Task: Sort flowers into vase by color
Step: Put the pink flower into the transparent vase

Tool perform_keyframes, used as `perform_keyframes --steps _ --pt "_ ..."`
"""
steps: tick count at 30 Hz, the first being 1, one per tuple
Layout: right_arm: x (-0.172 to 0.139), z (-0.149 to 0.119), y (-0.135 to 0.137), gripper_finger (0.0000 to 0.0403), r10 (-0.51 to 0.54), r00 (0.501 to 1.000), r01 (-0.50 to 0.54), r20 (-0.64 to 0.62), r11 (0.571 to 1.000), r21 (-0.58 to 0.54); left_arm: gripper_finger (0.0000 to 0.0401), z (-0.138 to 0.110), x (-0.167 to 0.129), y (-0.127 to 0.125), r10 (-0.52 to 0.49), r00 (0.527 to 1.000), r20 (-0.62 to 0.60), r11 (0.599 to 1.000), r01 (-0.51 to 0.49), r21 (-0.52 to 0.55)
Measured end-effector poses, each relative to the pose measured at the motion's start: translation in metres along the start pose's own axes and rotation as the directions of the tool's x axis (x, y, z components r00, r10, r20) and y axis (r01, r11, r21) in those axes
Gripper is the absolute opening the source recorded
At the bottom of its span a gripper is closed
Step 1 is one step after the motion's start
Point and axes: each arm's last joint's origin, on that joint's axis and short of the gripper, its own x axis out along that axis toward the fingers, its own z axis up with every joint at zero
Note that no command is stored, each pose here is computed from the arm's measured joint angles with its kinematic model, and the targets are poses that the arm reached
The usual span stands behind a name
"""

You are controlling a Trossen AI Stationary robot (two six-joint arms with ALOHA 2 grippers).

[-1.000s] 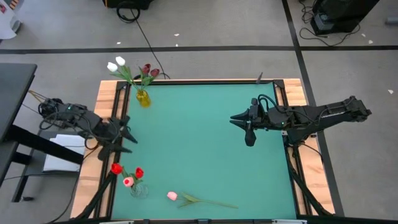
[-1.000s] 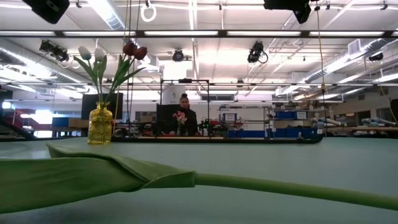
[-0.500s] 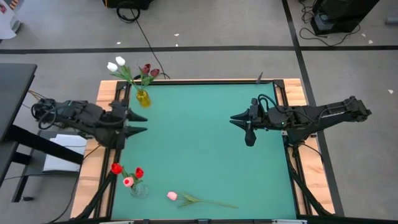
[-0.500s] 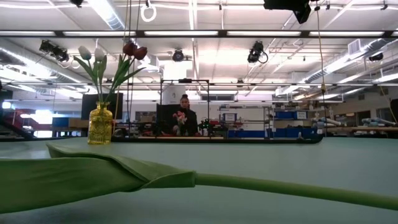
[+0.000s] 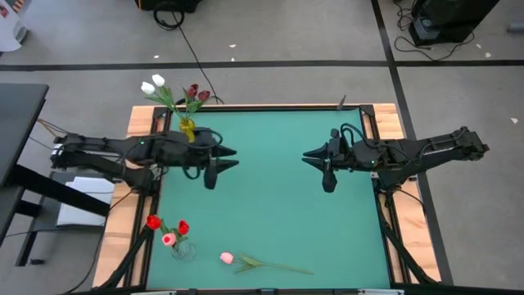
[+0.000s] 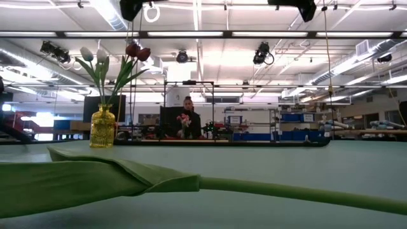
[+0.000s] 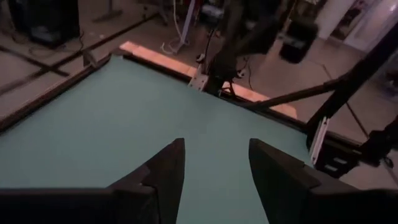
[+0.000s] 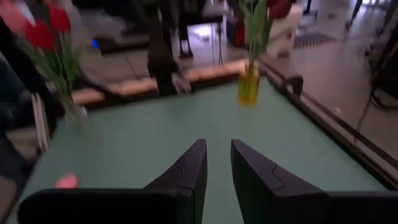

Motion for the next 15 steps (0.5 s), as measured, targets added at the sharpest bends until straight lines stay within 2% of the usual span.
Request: perform_keyframes --steps 6,12,13,15 --pt "-0.001 0.016 0.002 0.0082 0.036 0.987 -0.051 0.155 0.994 0.096 0.0183 -0.009 0.01 0.0 0.024 0.997 -0.069 0.998 -0.028 -0.063" --pt "-0.002 0.032 0.004 0.0082 0.052 0.947 -0.102 0.317 0.984 0.143 0.0183 -0.029 0.03 -0.004 0.054 0.98 -0.192 0.997 -0.062 -0.036" --pt "0.0 0.035 0.003 0.0082 0.034 0.94 -0.097 0.34 0.981 0.17 0.0183 -0.031 0.032 -0.004 0.057 0.979 -0.198 0.997 -0.067 -0.043" --pt "0.009 0.031 0.003 0.0082 0.022 0.952 -0.109 0.307 0.957 0.271 0.0183 -0.033 0.034 -0.004 0.065 0.974 -0.217 0.994 -0.082 -0.068"
